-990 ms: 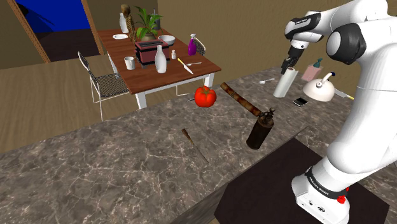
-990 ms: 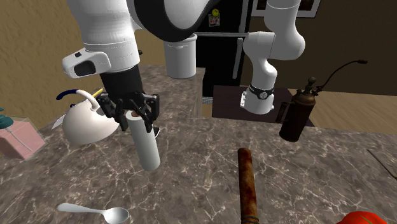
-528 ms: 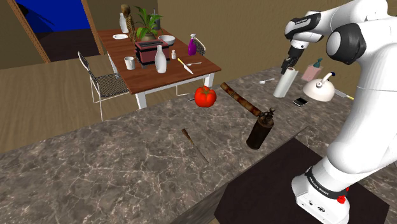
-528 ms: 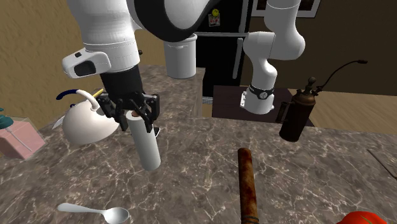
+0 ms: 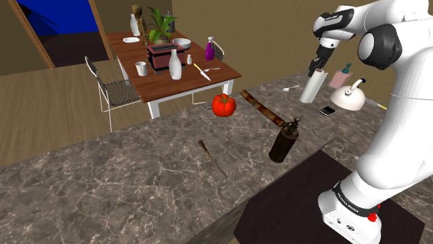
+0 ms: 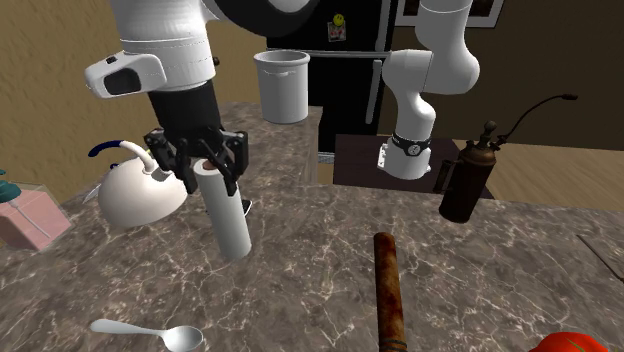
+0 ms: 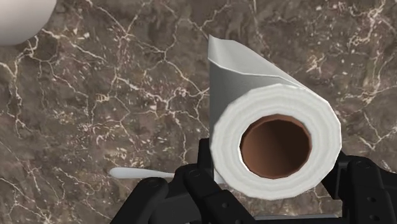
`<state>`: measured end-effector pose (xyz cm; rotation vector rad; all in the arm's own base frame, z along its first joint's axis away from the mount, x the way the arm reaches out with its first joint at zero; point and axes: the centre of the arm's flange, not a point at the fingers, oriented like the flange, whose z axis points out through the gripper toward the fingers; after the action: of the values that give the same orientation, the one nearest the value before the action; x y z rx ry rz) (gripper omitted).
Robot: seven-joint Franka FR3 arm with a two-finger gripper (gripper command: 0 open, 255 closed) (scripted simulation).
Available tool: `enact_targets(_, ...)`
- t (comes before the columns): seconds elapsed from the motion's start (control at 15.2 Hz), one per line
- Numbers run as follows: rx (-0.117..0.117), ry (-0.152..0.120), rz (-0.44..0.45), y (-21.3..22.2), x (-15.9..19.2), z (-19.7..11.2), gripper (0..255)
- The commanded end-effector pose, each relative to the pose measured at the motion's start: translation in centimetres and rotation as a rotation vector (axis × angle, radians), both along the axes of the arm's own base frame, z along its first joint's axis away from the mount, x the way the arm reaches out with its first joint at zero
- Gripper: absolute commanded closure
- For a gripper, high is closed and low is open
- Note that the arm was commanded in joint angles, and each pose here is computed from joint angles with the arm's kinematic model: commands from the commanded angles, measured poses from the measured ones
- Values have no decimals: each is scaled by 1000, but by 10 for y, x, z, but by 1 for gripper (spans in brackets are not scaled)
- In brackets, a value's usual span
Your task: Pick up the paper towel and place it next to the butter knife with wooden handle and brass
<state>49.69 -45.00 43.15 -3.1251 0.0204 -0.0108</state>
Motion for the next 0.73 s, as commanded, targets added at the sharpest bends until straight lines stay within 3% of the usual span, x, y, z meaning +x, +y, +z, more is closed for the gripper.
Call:
enact_targets(0.0,0,0,0,0,-1,10,255)
enact_targets(0.66,0,0,0,0,-1,63,255)
